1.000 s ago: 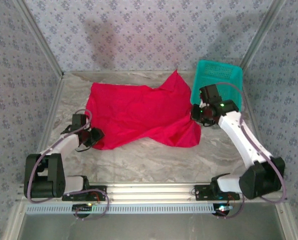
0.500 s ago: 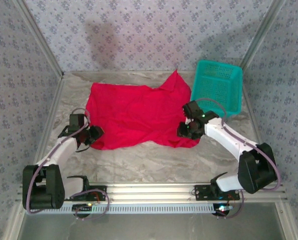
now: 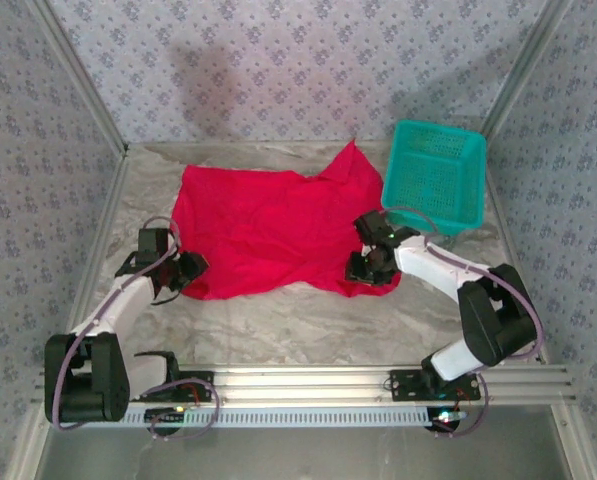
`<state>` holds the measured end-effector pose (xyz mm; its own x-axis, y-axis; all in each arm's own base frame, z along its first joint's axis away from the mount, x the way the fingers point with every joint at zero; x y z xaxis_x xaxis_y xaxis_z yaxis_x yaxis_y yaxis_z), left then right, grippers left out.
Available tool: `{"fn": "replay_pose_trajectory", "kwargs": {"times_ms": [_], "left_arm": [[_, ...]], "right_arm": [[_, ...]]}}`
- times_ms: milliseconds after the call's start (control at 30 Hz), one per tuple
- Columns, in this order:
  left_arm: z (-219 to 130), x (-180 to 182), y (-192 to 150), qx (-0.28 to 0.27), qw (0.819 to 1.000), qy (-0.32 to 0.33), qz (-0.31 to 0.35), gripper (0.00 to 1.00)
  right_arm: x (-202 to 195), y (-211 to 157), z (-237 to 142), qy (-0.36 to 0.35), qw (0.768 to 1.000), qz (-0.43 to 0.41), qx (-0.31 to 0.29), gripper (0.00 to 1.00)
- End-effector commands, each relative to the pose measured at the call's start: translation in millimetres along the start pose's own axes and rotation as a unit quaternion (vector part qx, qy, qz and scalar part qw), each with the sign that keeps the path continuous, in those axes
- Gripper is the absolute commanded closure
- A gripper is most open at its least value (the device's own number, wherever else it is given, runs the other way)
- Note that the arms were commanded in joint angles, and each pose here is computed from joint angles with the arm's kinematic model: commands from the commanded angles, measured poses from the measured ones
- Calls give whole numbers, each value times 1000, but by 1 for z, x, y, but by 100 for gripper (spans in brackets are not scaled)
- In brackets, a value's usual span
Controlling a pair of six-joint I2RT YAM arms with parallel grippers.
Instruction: Fold the inside-out t-shirt
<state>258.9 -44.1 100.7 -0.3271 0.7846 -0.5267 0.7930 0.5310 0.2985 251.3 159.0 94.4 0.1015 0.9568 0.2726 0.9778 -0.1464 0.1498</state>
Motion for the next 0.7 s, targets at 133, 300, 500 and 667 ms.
{"fn": "replay_pose_trajectory", "kwargs": {"times_ms": [133,300,500,667], "left_arm": [[-4,0,-3,3,1000,-4,-4,74],[-4,1,-4,3,1000,-4,-6,74],[-4,0,-3,1,1000,-4,-5,74],[-5,0,-3,2,1000,-3,-4,75]], "right_arm": [[17,-6,-43,4,1000,3,-26,55],[21,-1,-18,1,1000,-7,-16,52],[6,5,11,-40,999,-20,-6,50],[-1,4,14,-59,998,-23,-9,46]]}}
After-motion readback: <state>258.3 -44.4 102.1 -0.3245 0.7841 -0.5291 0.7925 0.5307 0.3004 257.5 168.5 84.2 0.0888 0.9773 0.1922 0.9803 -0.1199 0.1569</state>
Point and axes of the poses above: each hand's point on the last joint's axis, 136 mm out from that joint toward the fingers, its own z axis out along the fingers, its own x axis along the line the jaws close on, y = z × x, the point moved 4 cm from there along -z, back along the fingers, and after that the axes turned 3 degrees about z, right-handed, at the moved point
